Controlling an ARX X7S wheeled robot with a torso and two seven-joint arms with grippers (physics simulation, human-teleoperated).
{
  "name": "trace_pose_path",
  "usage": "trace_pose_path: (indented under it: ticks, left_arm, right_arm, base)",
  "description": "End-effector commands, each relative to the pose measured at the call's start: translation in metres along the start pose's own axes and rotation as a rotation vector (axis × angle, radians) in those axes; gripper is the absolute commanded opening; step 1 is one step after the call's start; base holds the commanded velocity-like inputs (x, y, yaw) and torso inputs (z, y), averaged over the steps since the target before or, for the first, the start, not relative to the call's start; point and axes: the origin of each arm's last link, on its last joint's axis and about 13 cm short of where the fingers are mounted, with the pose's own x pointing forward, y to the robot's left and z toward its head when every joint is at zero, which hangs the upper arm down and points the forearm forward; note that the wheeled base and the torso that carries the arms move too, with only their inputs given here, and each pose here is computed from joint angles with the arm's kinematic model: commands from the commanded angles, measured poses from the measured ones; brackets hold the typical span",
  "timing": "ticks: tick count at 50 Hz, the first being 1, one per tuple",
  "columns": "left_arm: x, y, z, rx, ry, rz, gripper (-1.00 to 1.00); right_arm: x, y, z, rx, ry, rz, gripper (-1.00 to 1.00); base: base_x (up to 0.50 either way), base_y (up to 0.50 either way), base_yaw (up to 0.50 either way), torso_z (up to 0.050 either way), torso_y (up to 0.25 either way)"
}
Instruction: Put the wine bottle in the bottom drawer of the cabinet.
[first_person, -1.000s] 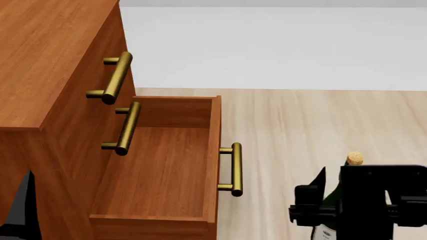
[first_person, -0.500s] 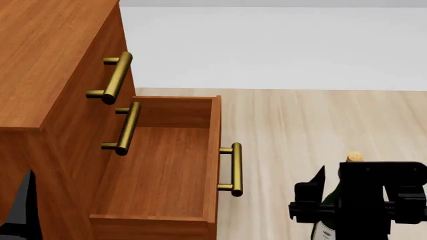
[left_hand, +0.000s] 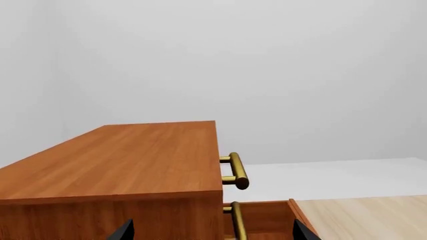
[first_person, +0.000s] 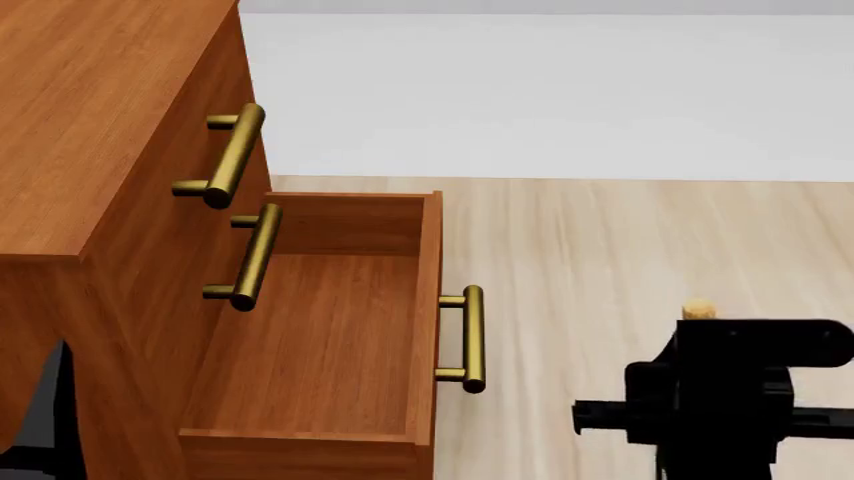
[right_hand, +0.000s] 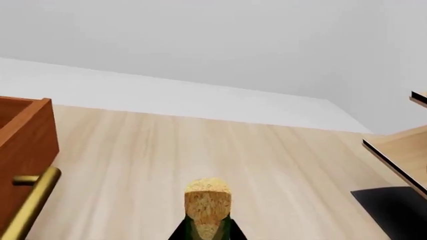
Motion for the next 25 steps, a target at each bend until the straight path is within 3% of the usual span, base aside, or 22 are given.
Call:
trace_pose_path:
  ticks: [1,25]
  left_arm:
    - [0.0,0.0,-0.001,0.0,0.002,0.001,1.0]
    - [0.0,0.001,0.0,0.001,0.0,0.01,1.0]
  right_arm:
    - [-0.002,-0.001,0.012,-0.016,-0.042,-0.001,-1.0]
    - [-0.018,-0.003,0.052,-0.032,-0.152,0.012,-1.0]
  base:
    - [0.0,0.0,0.0,0.0,0.0]
    - [0.0,0.0,0.0,0.0,0.0]
